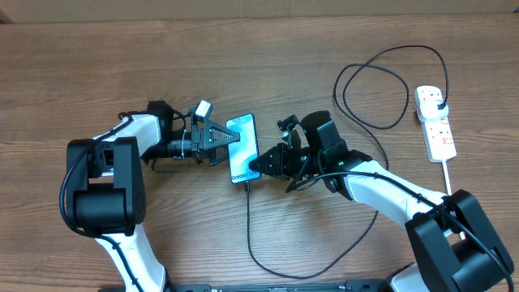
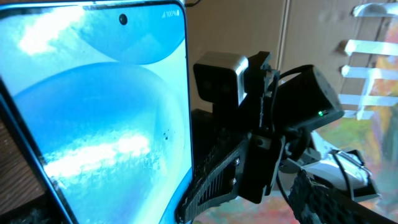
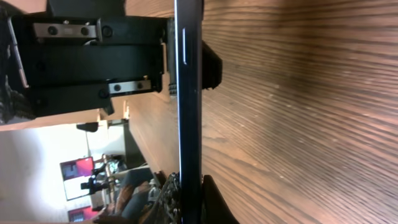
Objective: Plug charger to phone and switch on socket
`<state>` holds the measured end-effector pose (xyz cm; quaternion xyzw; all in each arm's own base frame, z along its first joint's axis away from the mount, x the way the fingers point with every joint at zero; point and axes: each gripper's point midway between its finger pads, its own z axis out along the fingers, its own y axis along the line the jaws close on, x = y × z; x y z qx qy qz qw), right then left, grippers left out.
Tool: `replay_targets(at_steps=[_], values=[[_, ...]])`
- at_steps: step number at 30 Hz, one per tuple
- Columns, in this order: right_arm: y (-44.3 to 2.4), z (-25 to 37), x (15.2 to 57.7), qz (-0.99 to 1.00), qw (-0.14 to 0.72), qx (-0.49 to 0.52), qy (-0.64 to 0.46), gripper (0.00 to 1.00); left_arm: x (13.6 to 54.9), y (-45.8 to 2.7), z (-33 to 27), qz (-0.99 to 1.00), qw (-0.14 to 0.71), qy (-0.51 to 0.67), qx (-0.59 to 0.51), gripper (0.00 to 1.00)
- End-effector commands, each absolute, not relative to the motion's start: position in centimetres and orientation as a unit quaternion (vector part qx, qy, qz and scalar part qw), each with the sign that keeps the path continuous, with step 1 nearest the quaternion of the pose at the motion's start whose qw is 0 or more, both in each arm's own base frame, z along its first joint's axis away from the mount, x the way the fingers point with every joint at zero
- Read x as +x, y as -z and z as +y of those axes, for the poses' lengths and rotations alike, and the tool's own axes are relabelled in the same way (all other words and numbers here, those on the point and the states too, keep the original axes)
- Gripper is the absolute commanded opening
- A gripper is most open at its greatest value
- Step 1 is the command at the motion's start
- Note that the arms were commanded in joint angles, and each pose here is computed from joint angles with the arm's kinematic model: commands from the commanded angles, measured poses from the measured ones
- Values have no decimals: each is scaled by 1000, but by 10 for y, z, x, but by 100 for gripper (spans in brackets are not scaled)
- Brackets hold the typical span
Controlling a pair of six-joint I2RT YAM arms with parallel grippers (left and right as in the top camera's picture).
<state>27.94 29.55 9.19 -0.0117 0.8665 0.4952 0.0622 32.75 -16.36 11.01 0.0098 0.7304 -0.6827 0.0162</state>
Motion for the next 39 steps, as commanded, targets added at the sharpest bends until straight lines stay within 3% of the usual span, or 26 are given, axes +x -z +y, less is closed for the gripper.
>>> replay_targets(at_steps=[1,13,24,39], values=[[-81,278,298,890,104,5,-444,3,328,-112,-164,729,23,684,16,100],[-40,236,297,940,108,51,-319,4,329,-98,-162,755,34,654,38,100],[-35,231,291,946,96,55,-305,4,333,-93,-162,762,46,644,51,100],[16,234,277,954,29,52,-295,4,333,-94,-162,762,46,644,51,100]])
